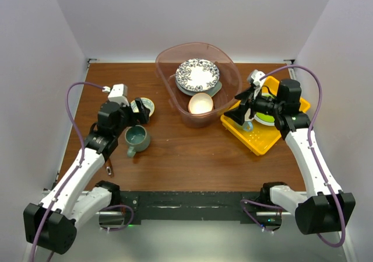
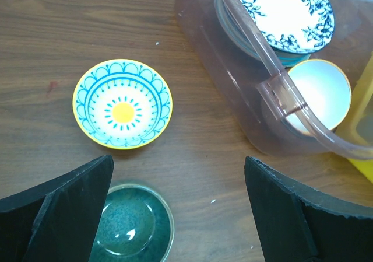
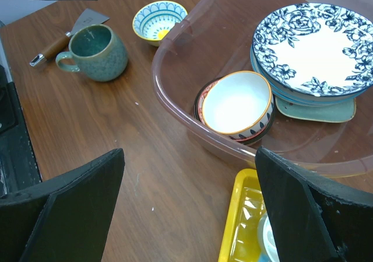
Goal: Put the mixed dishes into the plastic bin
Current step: Pick up the bowl from the center of the board.
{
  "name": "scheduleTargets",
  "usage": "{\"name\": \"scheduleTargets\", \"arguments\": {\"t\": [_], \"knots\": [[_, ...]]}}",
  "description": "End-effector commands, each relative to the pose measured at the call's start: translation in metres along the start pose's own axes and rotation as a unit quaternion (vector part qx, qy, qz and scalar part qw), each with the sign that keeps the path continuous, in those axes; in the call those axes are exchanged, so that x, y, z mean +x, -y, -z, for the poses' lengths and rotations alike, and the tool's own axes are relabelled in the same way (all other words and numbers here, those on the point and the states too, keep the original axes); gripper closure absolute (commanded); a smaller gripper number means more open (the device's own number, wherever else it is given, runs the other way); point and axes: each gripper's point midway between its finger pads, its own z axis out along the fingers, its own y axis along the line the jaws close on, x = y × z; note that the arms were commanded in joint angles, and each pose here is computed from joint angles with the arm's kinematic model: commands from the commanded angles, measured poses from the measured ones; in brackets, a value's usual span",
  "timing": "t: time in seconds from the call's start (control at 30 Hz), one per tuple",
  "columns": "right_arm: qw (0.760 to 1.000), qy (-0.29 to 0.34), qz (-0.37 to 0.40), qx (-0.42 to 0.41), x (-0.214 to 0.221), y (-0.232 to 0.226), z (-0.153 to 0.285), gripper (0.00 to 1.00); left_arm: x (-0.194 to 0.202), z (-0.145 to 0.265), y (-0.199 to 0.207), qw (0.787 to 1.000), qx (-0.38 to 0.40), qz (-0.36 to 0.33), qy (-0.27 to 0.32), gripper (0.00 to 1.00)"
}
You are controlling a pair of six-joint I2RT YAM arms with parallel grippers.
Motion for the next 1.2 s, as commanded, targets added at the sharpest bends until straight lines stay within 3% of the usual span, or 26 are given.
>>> {"name": "scheduleTargets", "arguments": {"t": [0.0,0.87,1.17], "knots": [[1.000,0.008,0.019,-0.001,-0.005,0.001,0.001,0.02,-0.024,-0.005,0.013,0.998,0.051,0.029,0.025,0.00],[1.000,0.007,0.021,-0.006,-0.005,-0.001,0.001,0.02,-0.030,-0.040,-0.019,0.998,0.013,0.053,-0.021,0.00],[1.000,0.007,0.021,-0.007,-0.005,-0.001,0.001,0.02,-0.031,-0.067,-0.045,0.997,-0.036,0.042,-0.044,0.00]]}}
